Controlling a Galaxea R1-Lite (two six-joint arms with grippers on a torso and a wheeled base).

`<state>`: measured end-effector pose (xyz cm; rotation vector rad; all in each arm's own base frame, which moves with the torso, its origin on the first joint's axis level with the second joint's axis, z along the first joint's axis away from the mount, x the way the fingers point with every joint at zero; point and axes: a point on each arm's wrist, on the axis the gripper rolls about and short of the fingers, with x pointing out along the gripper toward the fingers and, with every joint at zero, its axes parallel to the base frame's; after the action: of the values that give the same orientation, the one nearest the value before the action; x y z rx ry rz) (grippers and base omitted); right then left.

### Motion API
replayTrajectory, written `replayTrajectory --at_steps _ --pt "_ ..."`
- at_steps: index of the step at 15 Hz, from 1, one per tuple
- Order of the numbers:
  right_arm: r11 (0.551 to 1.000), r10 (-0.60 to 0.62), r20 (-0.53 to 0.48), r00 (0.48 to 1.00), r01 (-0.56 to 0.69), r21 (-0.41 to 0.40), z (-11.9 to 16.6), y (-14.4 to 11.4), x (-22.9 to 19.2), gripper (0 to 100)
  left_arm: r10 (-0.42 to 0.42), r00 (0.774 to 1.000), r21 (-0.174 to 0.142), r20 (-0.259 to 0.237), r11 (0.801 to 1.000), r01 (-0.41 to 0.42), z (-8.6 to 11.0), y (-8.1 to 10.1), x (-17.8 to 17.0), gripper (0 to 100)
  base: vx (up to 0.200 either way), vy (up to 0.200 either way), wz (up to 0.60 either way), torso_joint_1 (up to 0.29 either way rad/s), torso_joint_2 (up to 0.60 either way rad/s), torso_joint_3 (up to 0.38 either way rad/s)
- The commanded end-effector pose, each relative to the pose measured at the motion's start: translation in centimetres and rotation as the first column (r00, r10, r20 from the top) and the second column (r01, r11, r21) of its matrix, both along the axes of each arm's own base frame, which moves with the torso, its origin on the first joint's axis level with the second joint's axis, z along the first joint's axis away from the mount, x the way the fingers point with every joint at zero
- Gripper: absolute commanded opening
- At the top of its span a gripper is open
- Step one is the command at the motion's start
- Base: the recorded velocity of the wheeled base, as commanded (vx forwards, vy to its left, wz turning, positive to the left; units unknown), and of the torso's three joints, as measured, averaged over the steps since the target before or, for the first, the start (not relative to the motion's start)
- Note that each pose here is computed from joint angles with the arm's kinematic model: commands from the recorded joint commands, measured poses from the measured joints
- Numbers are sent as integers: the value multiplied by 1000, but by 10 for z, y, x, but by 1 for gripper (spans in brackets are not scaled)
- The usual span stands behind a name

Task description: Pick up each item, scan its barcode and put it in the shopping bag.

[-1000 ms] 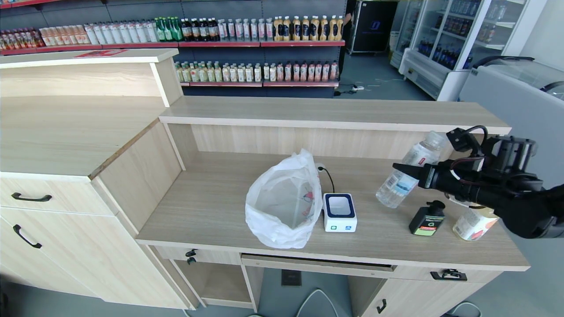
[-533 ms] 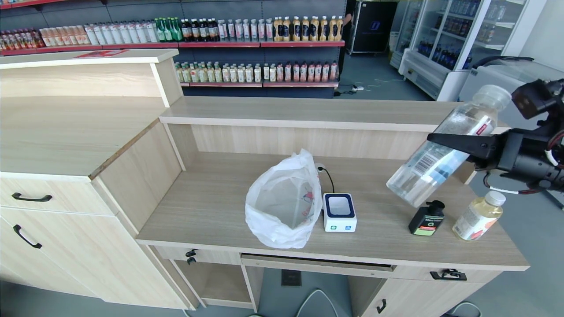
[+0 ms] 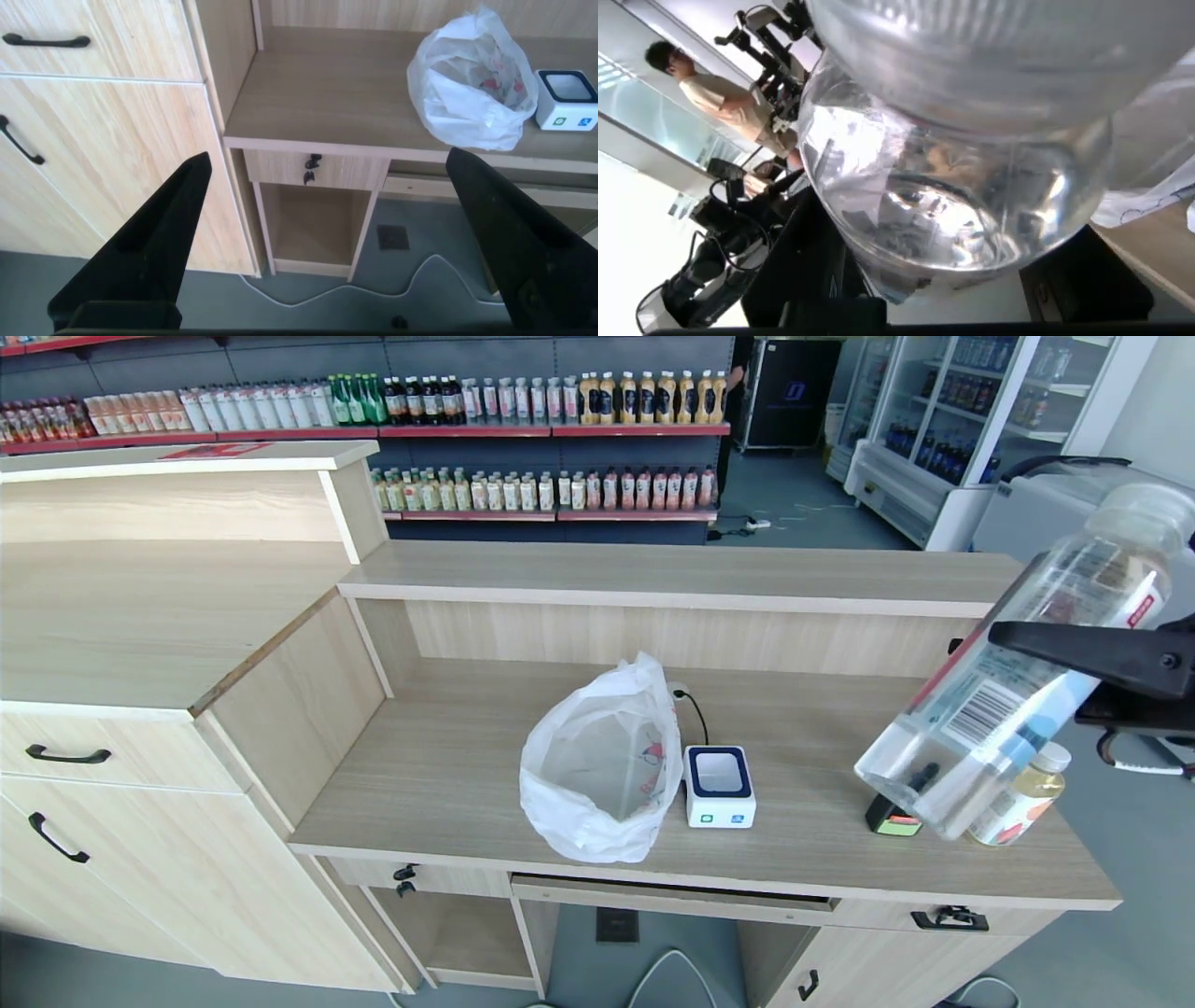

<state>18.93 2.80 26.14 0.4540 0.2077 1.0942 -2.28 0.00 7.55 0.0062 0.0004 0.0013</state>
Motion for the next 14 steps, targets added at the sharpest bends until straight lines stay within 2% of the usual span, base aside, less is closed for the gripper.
replayTrajectory --at_steps 1,3,5,10,14 --pt "999 46 9 999 -47 16 9 2 -28 0 0 1000 0 0 1000 0 0 0 0 100 0 0 0 0 0 0" --pt "992 121 4 993 -121 40 21 3 -44 0 0 1000 0 0 1000 0 0 0 0 100 0 0 0 0 0 0" --pt "981 191 27 981 -192 26 28 3 -51 0 0 1000 0 0 1000 0 0 0 0 100 0 0 0 0 0 0" --pt "961 276 35 960 -277 8 31 8 -52 0 0 1000 0 0 1000 0 0 0 0 100 0 0 0 0 0 0" --pt "942 334 103 937 -335 -3 33 19 -40 0 0 1000 0 0 1000 0 0 0 0 100 0 0 0 0 0 0"
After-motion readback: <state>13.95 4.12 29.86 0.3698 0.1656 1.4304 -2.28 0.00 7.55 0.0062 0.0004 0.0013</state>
